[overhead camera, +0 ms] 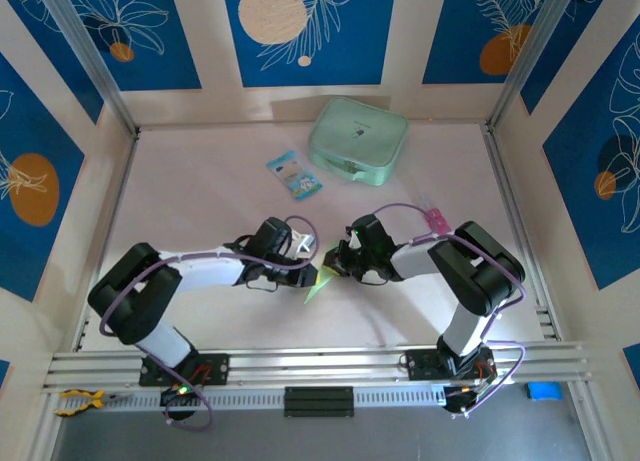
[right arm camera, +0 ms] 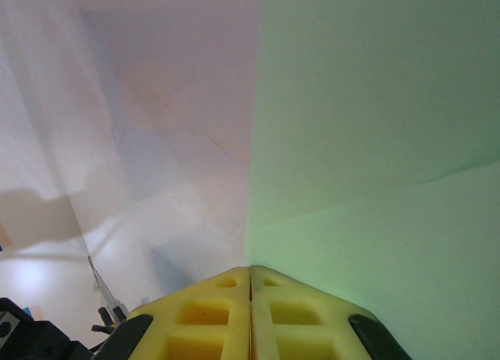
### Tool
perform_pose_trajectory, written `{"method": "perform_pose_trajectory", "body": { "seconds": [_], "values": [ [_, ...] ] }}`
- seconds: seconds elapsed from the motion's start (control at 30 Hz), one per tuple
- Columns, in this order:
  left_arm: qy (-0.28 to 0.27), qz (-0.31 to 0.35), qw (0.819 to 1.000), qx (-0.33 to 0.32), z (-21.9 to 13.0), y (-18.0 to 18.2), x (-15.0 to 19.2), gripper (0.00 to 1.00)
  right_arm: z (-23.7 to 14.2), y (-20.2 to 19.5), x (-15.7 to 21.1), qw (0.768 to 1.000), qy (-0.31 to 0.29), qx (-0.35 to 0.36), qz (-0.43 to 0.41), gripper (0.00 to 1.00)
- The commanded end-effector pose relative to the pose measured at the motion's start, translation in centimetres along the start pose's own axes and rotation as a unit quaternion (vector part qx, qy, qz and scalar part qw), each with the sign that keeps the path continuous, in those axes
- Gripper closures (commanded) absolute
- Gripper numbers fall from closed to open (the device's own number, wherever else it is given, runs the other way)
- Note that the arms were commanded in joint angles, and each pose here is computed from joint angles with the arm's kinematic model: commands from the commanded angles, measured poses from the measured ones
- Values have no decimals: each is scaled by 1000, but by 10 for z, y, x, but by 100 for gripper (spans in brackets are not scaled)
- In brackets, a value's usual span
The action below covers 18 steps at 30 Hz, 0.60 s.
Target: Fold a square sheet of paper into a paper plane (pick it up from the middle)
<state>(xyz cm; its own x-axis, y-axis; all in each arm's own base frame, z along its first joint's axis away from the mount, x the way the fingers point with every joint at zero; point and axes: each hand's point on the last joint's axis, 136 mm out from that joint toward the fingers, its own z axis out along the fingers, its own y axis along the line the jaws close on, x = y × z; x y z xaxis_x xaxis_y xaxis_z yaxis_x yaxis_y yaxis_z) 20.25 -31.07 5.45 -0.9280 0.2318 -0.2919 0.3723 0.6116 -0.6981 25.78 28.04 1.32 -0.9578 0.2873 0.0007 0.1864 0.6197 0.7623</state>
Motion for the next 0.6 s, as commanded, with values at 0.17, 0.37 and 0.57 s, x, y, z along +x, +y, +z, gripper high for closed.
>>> {"method": "perform_pose_trajectory", "body": {
  "seconds": [0.17, 0.37, 0.57],
  "values": [
    [3, 7, 1000, 26, 8, -11, -11, 100, -5, -73, 16, 991, 7, 119, 60, 90],
    [12, 7, 1000, 27, 15, -8, -10, 100, -5, -69, 15, 992, 6, 114, 59, 90],
    [20, 6, 999, 31, 21, -6, -11, 100, -4, -68, 15, 992, 6, 113, 59, 90]
  ]
}}
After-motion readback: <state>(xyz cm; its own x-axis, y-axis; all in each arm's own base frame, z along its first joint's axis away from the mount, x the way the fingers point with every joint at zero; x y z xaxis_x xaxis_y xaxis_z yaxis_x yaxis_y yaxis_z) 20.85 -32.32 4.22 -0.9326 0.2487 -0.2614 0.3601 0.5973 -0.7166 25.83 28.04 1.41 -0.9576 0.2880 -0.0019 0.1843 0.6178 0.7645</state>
